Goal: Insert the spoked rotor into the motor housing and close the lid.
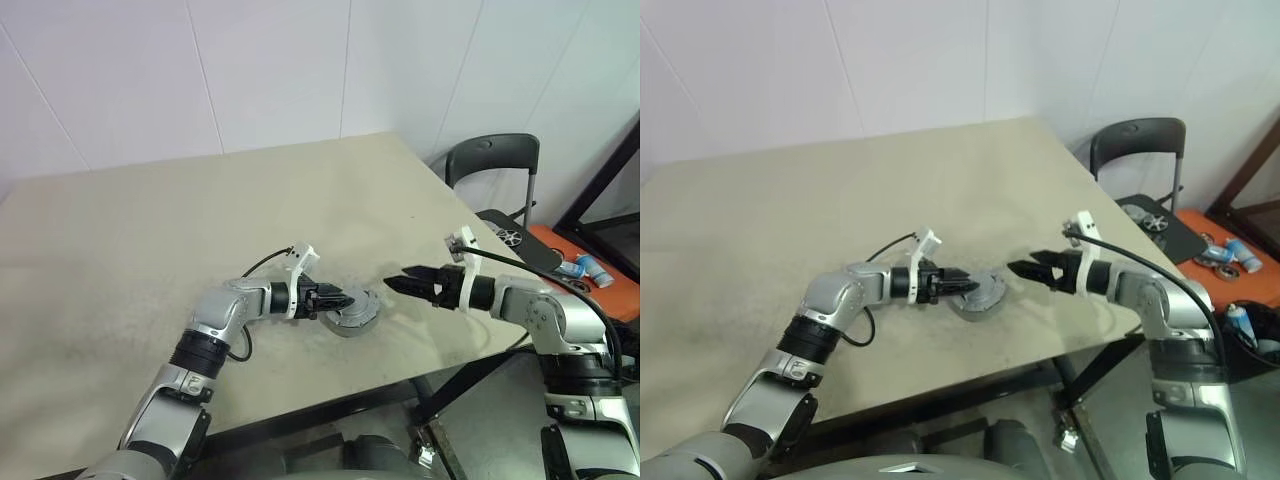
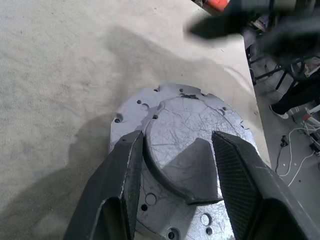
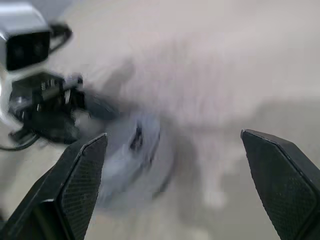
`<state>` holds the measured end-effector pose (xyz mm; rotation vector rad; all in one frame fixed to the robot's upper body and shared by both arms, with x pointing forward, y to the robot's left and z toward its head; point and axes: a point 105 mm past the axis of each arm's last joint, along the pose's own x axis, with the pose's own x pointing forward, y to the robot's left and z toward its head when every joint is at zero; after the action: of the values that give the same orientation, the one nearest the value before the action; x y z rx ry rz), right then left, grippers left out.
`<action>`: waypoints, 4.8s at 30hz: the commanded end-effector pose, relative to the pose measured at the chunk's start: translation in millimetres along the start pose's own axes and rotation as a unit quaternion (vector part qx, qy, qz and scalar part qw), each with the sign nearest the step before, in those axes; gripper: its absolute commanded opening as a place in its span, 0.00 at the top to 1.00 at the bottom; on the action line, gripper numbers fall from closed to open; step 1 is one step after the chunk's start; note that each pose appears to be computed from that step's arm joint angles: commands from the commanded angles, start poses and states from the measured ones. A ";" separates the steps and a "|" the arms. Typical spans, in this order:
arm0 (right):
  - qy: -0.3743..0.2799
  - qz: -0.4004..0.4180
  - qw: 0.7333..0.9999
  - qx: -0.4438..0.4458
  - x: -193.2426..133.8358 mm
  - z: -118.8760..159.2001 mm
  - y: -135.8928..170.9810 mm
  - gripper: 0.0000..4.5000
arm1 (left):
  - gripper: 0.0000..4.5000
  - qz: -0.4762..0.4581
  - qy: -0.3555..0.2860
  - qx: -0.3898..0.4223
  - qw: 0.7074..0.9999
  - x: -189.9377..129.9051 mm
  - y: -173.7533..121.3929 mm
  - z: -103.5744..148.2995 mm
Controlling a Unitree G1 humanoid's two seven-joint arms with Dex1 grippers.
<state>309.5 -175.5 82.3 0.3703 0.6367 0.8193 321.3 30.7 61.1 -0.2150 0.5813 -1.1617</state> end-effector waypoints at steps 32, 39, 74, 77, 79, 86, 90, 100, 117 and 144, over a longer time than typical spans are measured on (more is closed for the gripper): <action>-0.027 0.016 0.980 0.198 54.1 -32.6 33.8 0.41 | 0.48 0.027 0.030 -0.027 0.999 -5.9 8.7 -22.8; -0.054 0.007 0.975 0.216 59.7 -31.5 30.3 0.48 | 0.48 0.071 -0.055 -0.030 0.995 -46.0 23.9 20.6; -0.149 0.184 0.894 0.380 90.2 22.1 71.8 0.51 | 0.48 0.143 -0.191 -0.057 0.969 -139.8 29.1 64.1; -0.158 0.193 0.894 0.371 95.0 36.7 78.7 0.51 | 0.48 0.163 -0.244 -0.075 0.953 -162.4 34.0 73.4; -0.163 0.193 0.895 0.367 98.2 46.2 80.5 0.51 | 0.48 0.200 -0.319 -0.092 0.922 -192.9 45.0 93.5; -0.159 0.227 0.896 0.346 109.7 75.6 99.8 0.51 | 0.22 0.222 -0.399 -0.110 0.883 -231.4 28.5 96.2; -0.153 0.251 0.895 0.335 115.9 91.0 113.9 0.51 | 0.00 0.172 -0.393 -0.162 0.889 -212.6 10.9 75.4; -0.135 0.264 0.900 0.319 121.4 100.9 124.0 0.51 | 0.00 0.133 -0.406 -0.227 0.875 -178.6 0.3 55.7; -0.137 0.254 0.905 0.312 121.4 101.9 122.0 0.51 | 0.00 0.045 -0.362 -0.249 0.897 -117.4 -6.1 66.7; -0.131 0.235 0.915 0.300 120.6 97.0 117.3 0.51 | 0.29 0.055 -0.383 -0.295 0.874 -91.4 19.5 71.6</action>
<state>370.9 -19.0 143.4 1.2260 0.6247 0.8997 345.5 103.9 134.3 -1.0936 0.2491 -0.6901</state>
